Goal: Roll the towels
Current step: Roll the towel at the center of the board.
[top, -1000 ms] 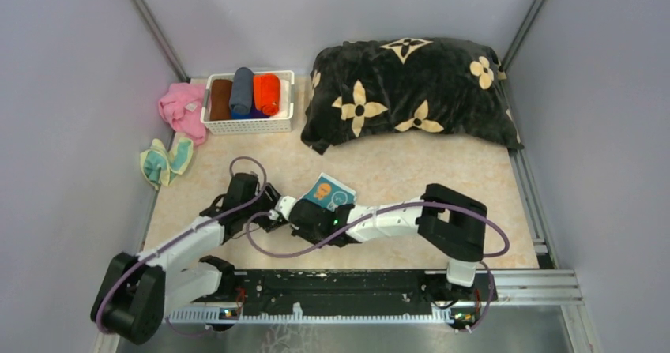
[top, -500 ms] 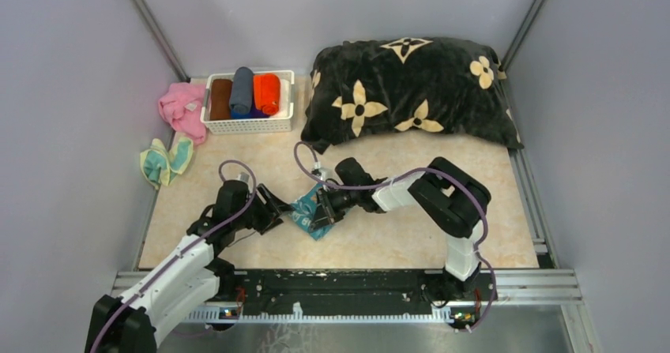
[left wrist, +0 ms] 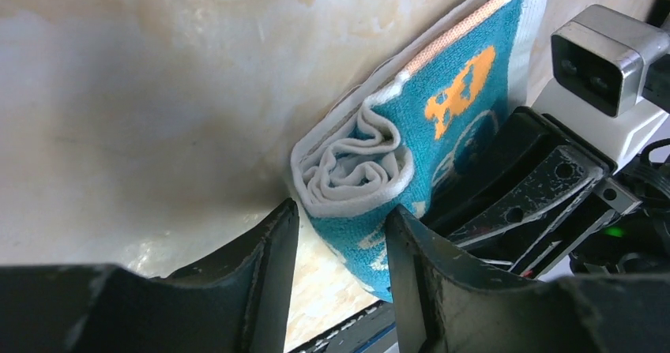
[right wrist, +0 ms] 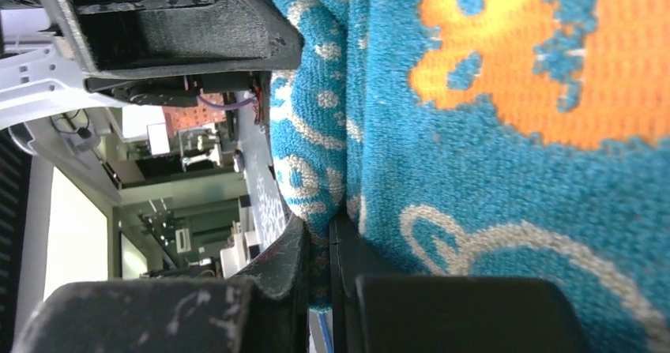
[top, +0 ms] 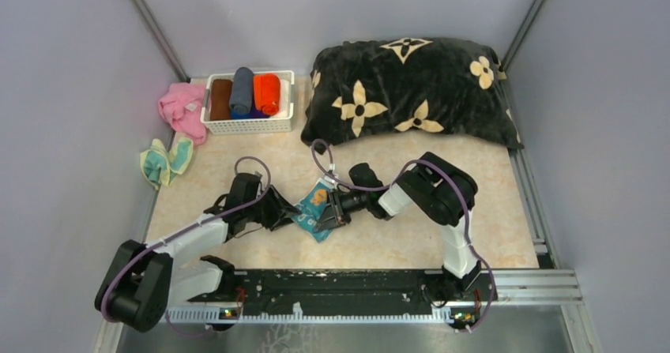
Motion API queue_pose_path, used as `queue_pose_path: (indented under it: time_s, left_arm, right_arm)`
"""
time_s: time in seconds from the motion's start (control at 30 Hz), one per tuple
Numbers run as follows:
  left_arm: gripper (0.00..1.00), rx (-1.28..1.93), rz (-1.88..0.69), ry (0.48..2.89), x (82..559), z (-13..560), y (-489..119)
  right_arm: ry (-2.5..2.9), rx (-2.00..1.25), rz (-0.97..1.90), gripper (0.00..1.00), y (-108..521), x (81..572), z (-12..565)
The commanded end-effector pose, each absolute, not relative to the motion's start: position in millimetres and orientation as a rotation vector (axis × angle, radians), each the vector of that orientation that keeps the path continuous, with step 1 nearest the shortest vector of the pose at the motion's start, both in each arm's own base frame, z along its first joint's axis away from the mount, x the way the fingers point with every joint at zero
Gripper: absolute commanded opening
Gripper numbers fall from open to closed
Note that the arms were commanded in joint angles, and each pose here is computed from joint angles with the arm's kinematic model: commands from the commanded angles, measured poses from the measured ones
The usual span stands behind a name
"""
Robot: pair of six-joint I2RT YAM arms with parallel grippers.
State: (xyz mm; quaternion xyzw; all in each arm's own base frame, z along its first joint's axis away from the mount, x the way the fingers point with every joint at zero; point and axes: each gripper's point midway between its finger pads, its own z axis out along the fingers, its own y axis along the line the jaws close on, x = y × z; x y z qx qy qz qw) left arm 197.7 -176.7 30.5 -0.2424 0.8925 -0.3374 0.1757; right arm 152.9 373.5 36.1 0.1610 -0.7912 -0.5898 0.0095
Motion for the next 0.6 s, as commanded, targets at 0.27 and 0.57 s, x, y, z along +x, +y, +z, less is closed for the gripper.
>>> queue_pose_path:
  time_s: [0.27, 0.57]
  left_arm:
    - [0.45, -0.645, -0.897, 2.578, 212.8, 15.1, -180.3]
    - [0.44, -0.654, -0.874, 2.608, 210.7, 7.2, -179.3]
  right_arm:
    - [-2.922, 0.894, -1.443, 0.3, 348.2, 177.6, 41.4]
    - [-3.303, 1.478, -0.897, 0.38, 339.4, 187.9, 90.3]
